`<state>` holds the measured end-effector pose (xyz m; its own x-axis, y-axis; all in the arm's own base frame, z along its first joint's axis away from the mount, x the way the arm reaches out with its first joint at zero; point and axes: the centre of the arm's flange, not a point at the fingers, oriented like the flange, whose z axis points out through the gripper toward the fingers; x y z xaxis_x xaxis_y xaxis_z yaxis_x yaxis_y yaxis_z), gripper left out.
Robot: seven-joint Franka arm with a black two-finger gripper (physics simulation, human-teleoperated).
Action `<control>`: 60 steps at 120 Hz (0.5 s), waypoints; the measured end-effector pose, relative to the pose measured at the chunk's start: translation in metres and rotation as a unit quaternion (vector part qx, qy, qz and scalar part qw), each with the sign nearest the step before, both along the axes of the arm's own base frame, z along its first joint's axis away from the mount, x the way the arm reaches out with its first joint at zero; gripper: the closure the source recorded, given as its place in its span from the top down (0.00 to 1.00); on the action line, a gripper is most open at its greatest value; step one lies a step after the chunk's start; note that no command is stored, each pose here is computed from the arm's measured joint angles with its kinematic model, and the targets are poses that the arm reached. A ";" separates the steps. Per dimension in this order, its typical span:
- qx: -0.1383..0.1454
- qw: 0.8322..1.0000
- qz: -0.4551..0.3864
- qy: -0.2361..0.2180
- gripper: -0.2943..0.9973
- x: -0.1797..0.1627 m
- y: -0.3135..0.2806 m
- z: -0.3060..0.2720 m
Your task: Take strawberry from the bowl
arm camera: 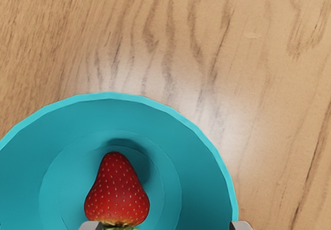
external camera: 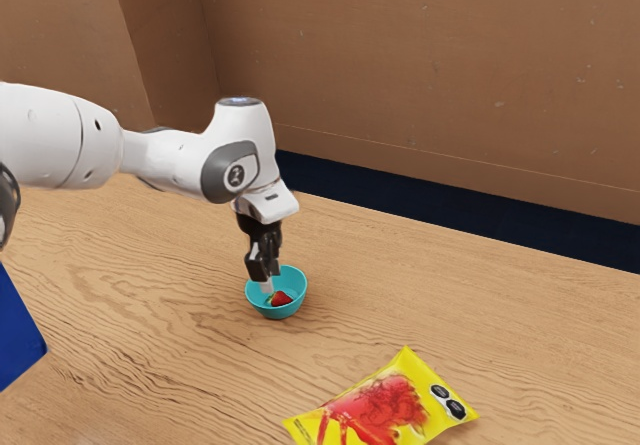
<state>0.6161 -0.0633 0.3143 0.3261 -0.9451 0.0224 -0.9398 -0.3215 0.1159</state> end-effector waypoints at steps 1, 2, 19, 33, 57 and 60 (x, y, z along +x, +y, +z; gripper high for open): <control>0.000 1.000 -0.002 -0.001 0.45 0.000 0.000 -0.001; -0.001 1.000 -0.004 -0.001 0.45 0.001 0.000 -0.002; -0.007 0.999 -0.037 -0.010 0.45 0.005 -0.002 -0.013; -0.010 0.998 -0.057 -0.015 0.45 0.007 0.000 -0.017; -0.015 0.997 -0.080 -0.011 0.45 0.006 0.006 -0.029; -0.016 0.996 -0.083 -0.011 0.45 0.007 0.006 -0.030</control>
